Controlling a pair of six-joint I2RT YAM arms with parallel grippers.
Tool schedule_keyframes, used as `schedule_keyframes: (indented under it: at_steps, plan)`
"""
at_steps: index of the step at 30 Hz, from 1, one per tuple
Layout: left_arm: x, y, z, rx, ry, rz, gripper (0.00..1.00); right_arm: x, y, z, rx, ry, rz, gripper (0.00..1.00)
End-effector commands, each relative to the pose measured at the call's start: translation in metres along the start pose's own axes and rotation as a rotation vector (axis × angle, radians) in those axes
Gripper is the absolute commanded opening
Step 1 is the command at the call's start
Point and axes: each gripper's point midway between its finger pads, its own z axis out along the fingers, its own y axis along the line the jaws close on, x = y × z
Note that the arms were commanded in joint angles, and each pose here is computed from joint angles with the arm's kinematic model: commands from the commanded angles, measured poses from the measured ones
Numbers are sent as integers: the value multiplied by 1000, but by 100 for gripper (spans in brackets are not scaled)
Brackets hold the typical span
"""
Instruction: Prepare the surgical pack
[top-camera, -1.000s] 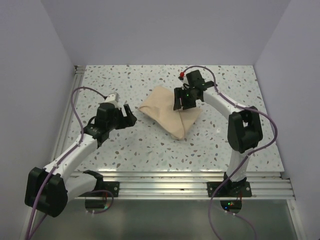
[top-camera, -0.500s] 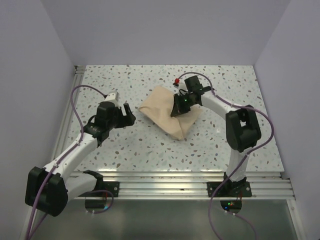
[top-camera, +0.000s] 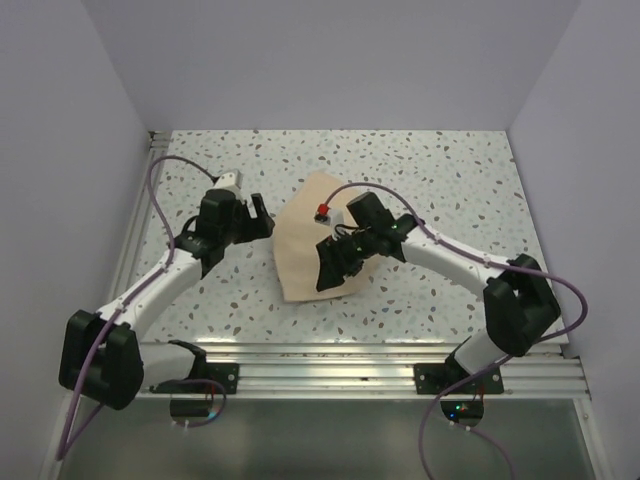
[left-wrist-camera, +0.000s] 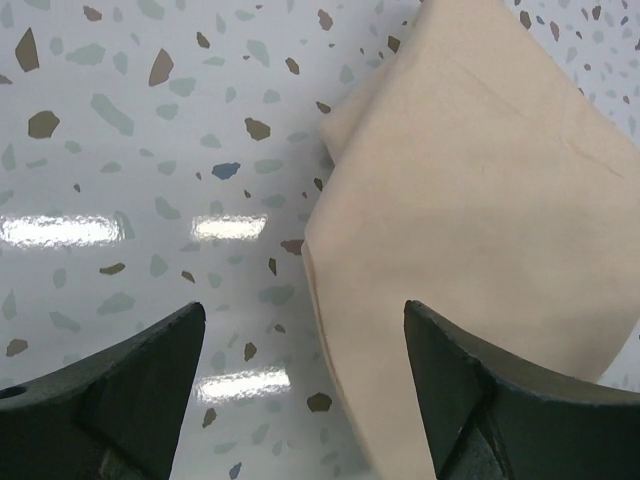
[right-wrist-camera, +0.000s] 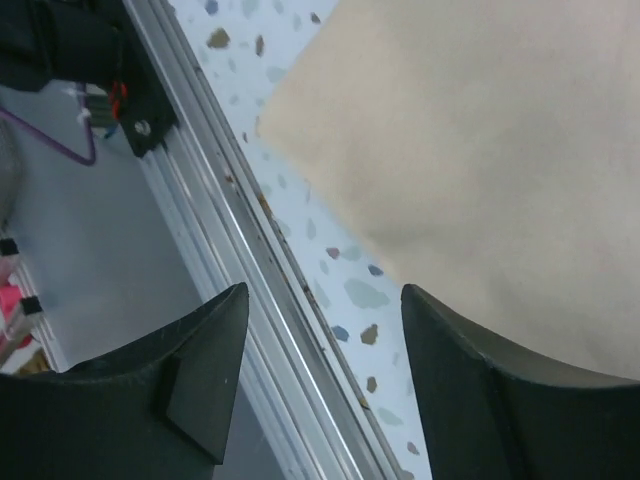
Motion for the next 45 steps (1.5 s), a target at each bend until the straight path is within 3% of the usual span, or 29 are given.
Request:
schedule_keyframes:
  at_steps: [1, 7, 9, 13, 19, 20, 22, 23, 26, 29, 38, 45]
  plan:
    - [-50, -19, 12, 36, -116, 14, 84, 16, -12, -10, 78, -19, 34, 68]
    - [-68, -38, 55, 88, -127, 35, 84, -14, -50, -57, 381, -253, 169, 68]
    - [-66, -45, 75, 111, -81, 47, 83, -17, -72, -72, 498, -300, 245, 68]
    - [-62, -50, 104, 131, -40, 52, 78, -9, -108, -86, 557, -331, 388, 70]
    - [-38, -48, 127, 156, 20, 40, 64, 0, -136, -71, 593, -293, 455, 72]
    - [-32, -47, 130, 159, 39, 38, 56, 1, -142, -64, 592, -282, 466, 72]
    - [-15, -45, 135, 169, 82, 26, 44, 3, -145, -57, 581, -267, 475, 62]
    - [-10, -45, 136, 173, 91, 7, 33, 5, -150, -53, 583, -262, 481, 58]
    - [10, -33, 131, 156, 91, -21, 14, 14, -157, -47, 581, -246, 497, 42]
    - [26, -16, 119, 114, 59, -66, 3, 26, -170, -43, 578, -232, 539, 32]
    - [82, 11, 73, 42, -29, -176, 0, 28, -212, -66, 670, -275, 633, 27]
    - [119, 3, 32, -6, -110, -222, 0, -13, -238, -86, 756, -336, 629, 28]
